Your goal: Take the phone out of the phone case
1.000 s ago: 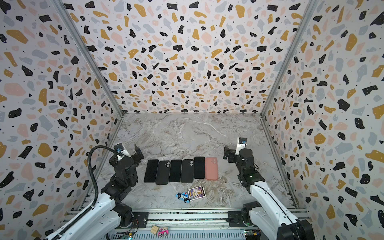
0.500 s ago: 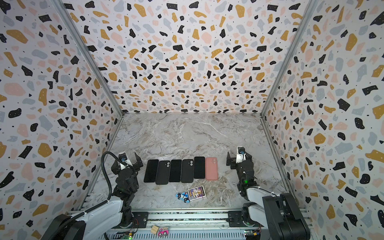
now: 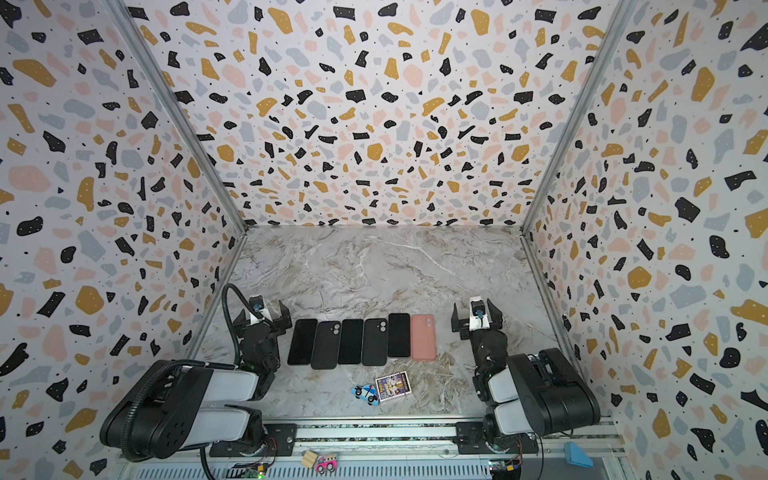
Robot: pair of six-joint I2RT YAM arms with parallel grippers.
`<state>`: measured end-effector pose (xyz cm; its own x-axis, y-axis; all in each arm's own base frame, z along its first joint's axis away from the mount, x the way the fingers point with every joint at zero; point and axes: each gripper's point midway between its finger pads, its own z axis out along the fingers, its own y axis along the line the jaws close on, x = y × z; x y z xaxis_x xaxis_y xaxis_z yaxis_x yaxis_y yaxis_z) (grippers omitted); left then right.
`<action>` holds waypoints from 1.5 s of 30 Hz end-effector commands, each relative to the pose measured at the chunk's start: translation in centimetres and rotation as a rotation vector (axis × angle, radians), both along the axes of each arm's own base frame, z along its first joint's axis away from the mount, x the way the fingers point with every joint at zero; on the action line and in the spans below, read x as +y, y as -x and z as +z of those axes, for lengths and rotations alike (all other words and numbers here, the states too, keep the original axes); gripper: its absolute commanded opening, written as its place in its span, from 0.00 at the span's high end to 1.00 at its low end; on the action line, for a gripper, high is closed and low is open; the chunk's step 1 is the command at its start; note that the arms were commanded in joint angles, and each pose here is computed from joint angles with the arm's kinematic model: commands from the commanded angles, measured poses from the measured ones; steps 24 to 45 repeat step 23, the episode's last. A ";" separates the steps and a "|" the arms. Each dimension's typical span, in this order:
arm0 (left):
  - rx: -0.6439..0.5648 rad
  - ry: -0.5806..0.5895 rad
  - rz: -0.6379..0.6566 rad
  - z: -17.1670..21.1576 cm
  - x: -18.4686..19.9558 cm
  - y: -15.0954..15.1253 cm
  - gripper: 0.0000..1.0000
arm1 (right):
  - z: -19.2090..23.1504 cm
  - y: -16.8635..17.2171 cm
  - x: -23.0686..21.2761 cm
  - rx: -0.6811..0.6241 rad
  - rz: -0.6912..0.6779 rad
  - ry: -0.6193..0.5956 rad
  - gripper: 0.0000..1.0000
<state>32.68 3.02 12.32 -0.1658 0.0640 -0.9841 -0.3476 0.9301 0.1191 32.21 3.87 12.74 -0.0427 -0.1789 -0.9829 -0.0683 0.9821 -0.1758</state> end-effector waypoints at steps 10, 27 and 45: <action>-0.053 0.062 -0.010 1.3 0.4 -1.8 0.01 | -0.3 -4.3 -3.5 0.082 -0.140 -0.122 0.01; -0.058 0.063 -0.010 1.4 0.4 -1.6 0.00 | -0.1 -4.2 -3.7 0.068 -0.187 -0.109 0.01; -0.058 0.063 -0.010 1.4 0.4 -1.6 0.00 | -0.1 -4.2 -3.7 0.068 -0.187 -0.109 0.01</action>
